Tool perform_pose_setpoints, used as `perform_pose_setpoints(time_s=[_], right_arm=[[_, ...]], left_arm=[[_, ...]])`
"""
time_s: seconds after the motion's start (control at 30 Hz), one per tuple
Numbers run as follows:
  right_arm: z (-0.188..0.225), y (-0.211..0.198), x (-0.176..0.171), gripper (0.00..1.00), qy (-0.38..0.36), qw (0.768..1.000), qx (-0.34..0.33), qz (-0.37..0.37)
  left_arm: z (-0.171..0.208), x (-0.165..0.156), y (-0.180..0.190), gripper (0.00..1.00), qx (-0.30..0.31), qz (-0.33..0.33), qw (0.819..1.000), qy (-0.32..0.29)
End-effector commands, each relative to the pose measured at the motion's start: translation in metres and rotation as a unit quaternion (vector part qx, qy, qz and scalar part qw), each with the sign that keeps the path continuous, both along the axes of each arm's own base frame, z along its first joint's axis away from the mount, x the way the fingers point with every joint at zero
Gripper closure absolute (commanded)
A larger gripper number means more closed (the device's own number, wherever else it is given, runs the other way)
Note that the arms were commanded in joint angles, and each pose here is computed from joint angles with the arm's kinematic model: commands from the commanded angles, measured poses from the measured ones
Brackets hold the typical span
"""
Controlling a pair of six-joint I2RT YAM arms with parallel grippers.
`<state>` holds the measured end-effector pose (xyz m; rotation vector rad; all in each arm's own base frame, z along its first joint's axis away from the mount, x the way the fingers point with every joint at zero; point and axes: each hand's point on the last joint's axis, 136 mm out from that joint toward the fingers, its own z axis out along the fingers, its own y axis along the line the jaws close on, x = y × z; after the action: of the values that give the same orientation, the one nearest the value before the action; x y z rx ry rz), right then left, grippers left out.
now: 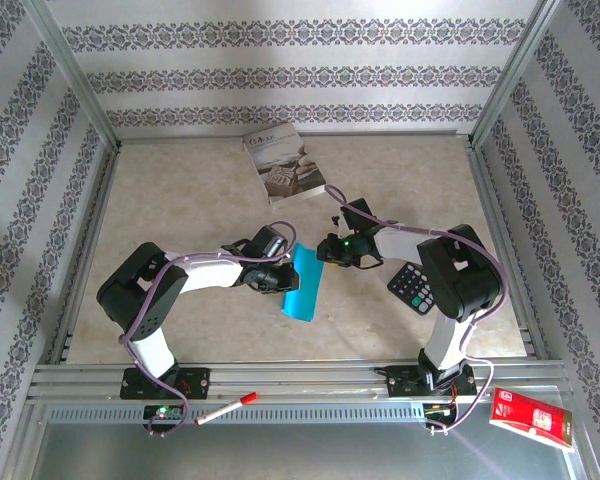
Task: Fold a paper plane with a square sheet of paper (pick it up from the middle)
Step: First fold in half a square sheet of paper at the center of the table.
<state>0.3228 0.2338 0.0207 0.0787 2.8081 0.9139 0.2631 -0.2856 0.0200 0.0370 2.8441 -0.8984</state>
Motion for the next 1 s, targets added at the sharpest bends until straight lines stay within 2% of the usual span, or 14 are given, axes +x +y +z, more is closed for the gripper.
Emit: perform_pose_setpoints(time_s=[0.0,0.97], right_arm=[[-0.006,0.004,0.002,0.73,0.005,1.0,-0.006,-0.001],[-0.017,0.012,0.005,0.8,0.018,1.0,-0.011,0.01]], left_arm=[[0.001,-0.002,0.008,0.87,0.02,-0.007,1.0,0.006],[-0.007,-0.009,0.016,0.79,0.063,-0.043,0.997,0.023]])
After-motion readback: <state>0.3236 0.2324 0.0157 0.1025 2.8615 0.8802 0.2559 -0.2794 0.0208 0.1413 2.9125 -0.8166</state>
